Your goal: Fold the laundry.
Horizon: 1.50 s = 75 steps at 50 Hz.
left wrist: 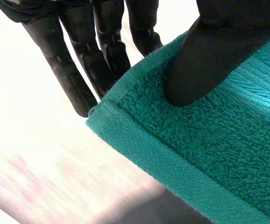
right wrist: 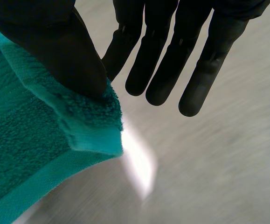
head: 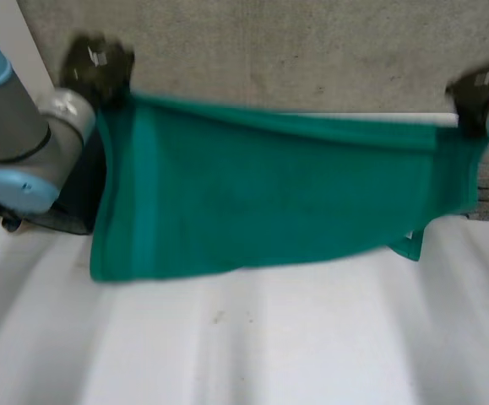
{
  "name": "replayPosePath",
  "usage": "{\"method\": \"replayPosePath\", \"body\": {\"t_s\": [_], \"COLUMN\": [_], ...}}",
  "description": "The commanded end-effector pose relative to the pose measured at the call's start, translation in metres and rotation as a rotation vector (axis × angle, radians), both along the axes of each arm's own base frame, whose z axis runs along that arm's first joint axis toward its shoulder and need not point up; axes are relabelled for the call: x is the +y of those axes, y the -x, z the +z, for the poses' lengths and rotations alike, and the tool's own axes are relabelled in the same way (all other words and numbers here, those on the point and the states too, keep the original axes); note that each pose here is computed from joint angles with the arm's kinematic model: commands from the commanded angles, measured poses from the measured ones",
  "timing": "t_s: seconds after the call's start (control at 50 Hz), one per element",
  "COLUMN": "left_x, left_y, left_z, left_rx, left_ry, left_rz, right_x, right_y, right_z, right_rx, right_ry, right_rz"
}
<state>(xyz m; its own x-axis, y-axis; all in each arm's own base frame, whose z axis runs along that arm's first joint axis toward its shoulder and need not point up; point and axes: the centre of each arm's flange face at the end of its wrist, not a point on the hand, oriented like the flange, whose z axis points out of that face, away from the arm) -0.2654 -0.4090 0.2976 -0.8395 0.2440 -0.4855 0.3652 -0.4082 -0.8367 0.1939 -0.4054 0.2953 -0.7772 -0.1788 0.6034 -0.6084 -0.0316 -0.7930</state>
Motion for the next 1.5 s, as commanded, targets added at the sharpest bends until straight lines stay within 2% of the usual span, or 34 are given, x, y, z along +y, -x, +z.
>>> {"method": "replayPosePath", "body": {"t_s": [0.02,0.1,0.18,0.26,0.38,0.48,0.56,0.64,0.72,0.8,0.86,0.94,1.02,1.14,1.22,1.3,1.44,1.5], "left_x": [0.001,0.011,0.013,0.018,0.028,0.04,0.064,0.098,0.144,0.189,0.218,0.226,0.204,0.154,0.109,0.078,0.043,0.04], "left_y": [-0.005,-0.008,-0.009,-0.009,-0.002,-0.006,-0.01,-0.023,-0.038,-0.055,-0.063,-0.063,-0.056,-0.025,0.003,0.013,0.035,0.04], "left_z": [0.097,0.106,0.067,0.035,-0.025,-0.108,-0.138,-0.133,-0.118,-0.099,-0.086,-0.079,-0.08,-0.093,-0.108,-0.121,-0.133,-0.134], "left_rx": [0.268,0.309,0.269,0.227,0.153,0.066,-0.005,-0.12,-0.262,-0.377,-0.451,-0.504,-0.489,-0.439,-0.383,-0.361,-0.323,-0.312], "left_ry": [0.421,0.429,0.301,0.205,0.035,-0.252,-0.458,-0.597,-0.725,-0.834,-0.893,-0.853,-0.756,-0.594,-0.483,-0.436,-0.323,-0.294], "left_rz": [-0.002,0.006,0.011,-0.004,-0.06,-0.045,-0.033,-0.016,-0.019,-0.028,-0.055,-0.076,-0.066,-0.085,-0.083,-0.037,-0.021,-0.026], "right_x": [-0.011,-0.008,-0.01,-0.016,-0.019,-0.01,0.005,0.031,0.076,0.102,0.127,0.139,0.129,0.068,0.045,0.025,-0.014,-0.024], "right_y": [-0.001,-0.001,-0.002,-0.004,-0.009,-0.012,-0.011,-0.002,0.022,0.041,0.049,0.05,0.047,0.042,0.023,0.012,-0.003,-0.008], "right_z": [0.105,0.115,0.097,0.058,-0.031,-0.087,-0.11,-0.121,-0.114,-0.107,-0.103,-0.098,-0.091,-0.111,-0.123,-0.129,-0.136,-0.135], "right_rx": [-0.311,-0.335,-0.318,-0.289,-0.232,-0.136,-0.016,0.132,0.266,0.323,0.42,0.482,0.448,0.314,0.303,0.31,0.279,0.264], "right_ry": [0.57,0.627,0.549,0.4,0.073,-0.118,-0.223,-0.365,-0.574,-0.669,-0.709,-0.687,-0.617,-0.466,-0.403,-0.339,-0.146,-0.084], "right_rz": [0.012,0.024,0.028,0.044,0.076,0.091,0.102,0.116,0.111,0.104,0.133,0.179,0.15,0.051,0.055,0.038,0.021,0.012]}}
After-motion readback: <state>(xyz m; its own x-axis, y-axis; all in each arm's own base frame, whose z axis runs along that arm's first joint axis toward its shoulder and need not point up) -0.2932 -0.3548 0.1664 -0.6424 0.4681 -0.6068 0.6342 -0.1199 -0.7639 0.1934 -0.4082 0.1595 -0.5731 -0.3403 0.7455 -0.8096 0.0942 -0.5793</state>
